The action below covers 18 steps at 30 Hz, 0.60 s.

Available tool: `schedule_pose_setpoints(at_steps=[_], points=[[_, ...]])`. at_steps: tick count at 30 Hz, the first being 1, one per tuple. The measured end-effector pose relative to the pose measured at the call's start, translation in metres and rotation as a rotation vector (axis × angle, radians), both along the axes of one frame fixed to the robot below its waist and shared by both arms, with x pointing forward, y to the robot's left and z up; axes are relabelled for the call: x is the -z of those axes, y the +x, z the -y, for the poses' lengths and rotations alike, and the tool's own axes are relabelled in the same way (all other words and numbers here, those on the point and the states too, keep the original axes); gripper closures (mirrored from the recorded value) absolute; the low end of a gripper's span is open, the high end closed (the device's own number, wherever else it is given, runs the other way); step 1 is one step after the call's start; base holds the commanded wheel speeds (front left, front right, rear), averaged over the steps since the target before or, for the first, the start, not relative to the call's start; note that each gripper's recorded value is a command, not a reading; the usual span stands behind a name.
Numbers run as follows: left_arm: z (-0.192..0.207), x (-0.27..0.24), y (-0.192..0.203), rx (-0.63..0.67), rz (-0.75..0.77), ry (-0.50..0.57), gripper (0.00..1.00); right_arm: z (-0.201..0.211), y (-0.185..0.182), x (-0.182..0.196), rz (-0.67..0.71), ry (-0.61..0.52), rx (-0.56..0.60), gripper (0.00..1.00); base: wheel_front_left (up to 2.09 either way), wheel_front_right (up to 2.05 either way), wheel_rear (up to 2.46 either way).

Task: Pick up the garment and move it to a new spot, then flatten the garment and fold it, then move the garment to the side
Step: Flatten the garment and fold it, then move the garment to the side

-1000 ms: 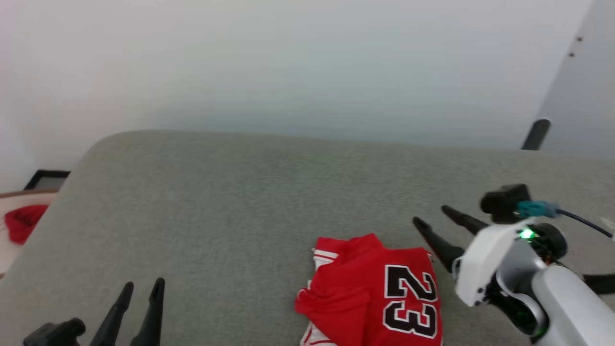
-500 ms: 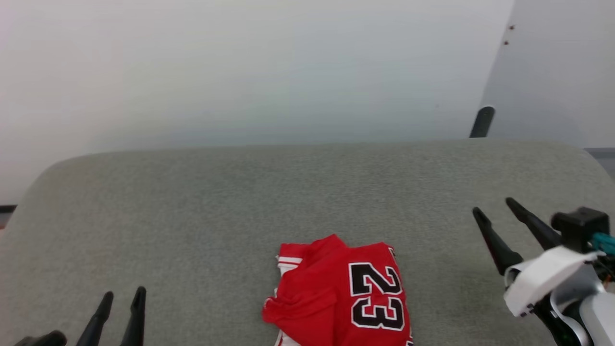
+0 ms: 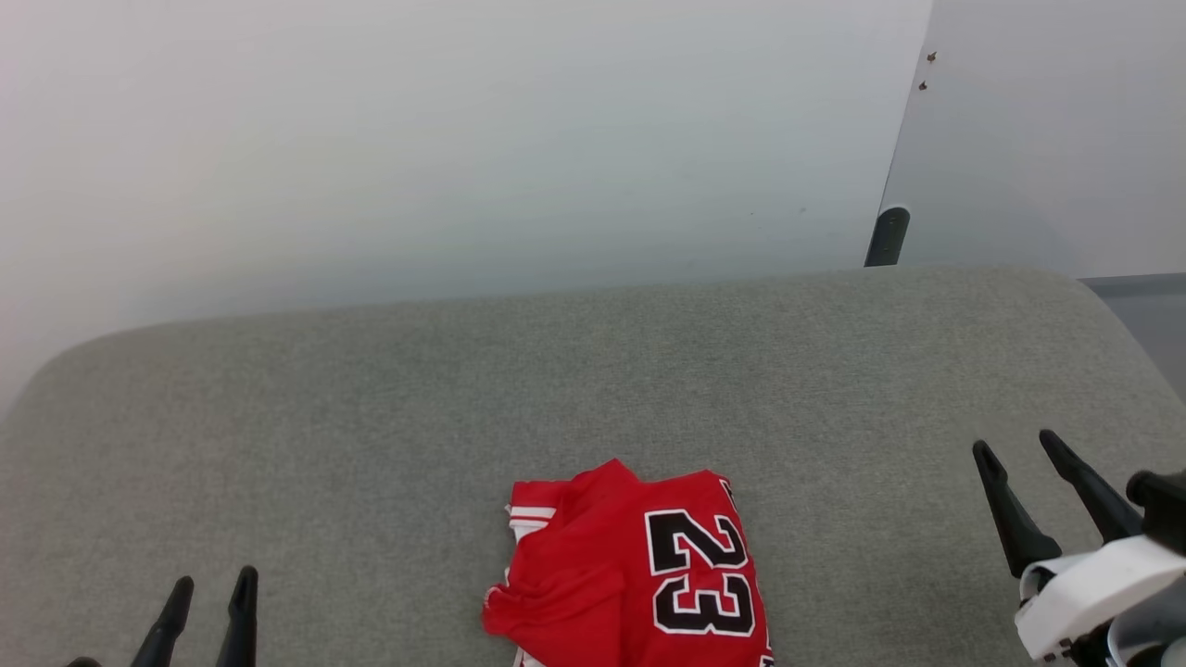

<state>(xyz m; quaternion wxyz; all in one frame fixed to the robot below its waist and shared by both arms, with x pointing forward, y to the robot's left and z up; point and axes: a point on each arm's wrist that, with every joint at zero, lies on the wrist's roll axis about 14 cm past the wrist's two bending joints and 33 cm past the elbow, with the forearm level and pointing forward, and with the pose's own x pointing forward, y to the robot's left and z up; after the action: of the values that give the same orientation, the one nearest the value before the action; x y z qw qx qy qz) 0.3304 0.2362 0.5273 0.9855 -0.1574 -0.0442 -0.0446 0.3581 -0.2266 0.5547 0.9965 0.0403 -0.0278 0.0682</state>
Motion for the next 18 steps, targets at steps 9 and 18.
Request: schedule_pose_setpoints(at_steps=[9,18], points=[[0.0,-0.002,0.0,0.001,0.015,0.028,0.0,0.007,-0.013,0.008,-0.008,0.016,0.038,0.0,0.0,0.0,0.0],[-0.001,-0.003,0.0,-0.006,0.023,0.03,0.0,0.005,-0.017,0.011,-0.02,0.013,0.041,0.0,0.0,0.0,0.0]])
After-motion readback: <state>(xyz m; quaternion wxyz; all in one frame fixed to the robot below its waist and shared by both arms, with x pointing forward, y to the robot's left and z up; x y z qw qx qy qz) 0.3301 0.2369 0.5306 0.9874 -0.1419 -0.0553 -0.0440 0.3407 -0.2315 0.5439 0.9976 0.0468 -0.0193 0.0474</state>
